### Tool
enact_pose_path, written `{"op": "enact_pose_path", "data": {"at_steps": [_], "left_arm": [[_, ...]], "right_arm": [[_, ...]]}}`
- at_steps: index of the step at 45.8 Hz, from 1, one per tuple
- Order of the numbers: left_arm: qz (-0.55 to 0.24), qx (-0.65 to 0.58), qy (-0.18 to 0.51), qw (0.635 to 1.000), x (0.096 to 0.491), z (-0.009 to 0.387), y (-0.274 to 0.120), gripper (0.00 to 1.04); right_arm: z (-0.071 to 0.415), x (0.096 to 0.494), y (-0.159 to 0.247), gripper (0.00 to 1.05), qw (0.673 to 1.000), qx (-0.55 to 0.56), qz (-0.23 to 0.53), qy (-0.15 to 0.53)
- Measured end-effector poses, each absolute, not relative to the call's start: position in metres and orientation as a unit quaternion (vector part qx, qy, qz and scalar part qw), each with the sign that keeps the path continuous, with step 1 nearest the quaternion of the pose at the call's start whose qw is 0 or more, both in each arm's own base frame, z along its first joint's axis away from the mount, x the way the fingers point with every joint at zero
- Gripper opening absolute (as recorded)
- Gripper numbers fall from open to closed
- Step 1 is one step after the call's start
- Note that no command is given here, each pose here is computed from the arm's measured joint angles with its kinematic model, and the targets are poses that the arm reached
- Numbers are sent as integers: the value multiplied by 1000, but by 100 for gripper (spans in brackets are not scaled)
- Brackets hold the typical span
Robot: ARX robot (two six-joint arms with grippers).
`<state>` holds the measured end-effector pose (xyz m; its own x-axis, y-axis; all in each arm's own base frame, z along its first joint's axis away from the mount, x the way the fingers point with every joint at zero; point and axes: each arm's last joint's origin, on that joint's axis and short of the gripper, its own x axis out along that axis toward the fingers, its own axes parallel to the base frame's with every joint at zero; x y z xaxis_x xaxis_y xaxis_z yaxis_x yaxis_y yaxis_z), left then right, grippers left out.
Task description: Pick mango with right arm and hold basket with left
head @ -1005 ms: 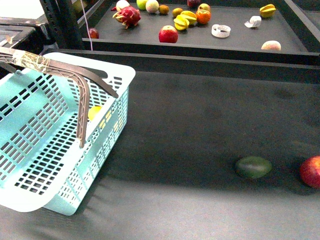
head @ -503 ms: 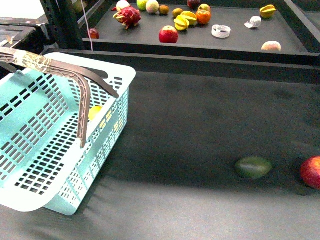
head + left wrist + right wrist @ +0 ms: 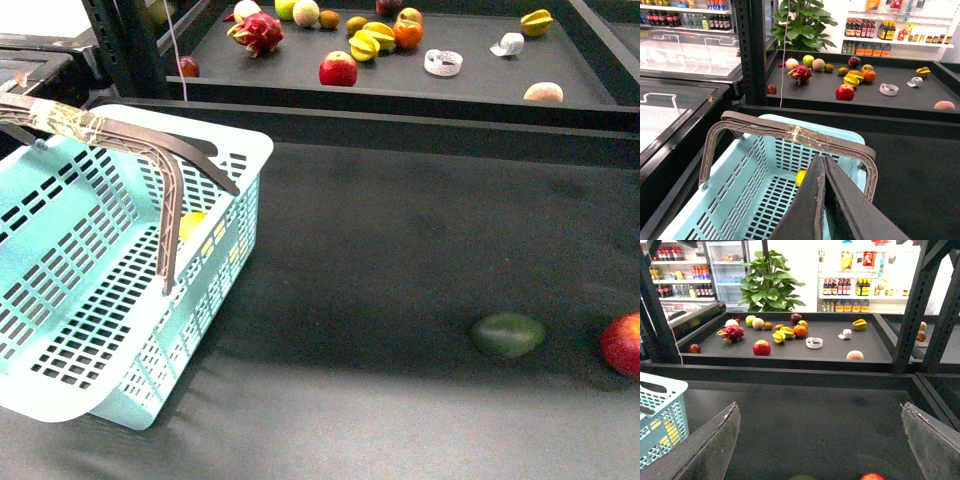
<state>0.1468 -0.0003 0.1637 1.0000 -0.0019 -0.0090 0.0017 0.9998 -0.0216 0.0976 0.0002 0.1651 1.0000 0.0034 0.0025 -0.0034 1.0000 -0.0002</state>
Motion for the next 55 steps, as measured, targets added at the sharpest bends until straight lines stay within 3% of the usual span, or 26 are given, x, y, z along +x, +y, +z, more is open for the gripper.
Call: {"op": "enact_pose_path", "data": {"at_steps": [55], "left_arm": [[-1, -4, 5, 1000, 101, 168, 0, 4]], "right_arm": [[165, 98, 0, 96, 1000, 0, 2, -1]]}}
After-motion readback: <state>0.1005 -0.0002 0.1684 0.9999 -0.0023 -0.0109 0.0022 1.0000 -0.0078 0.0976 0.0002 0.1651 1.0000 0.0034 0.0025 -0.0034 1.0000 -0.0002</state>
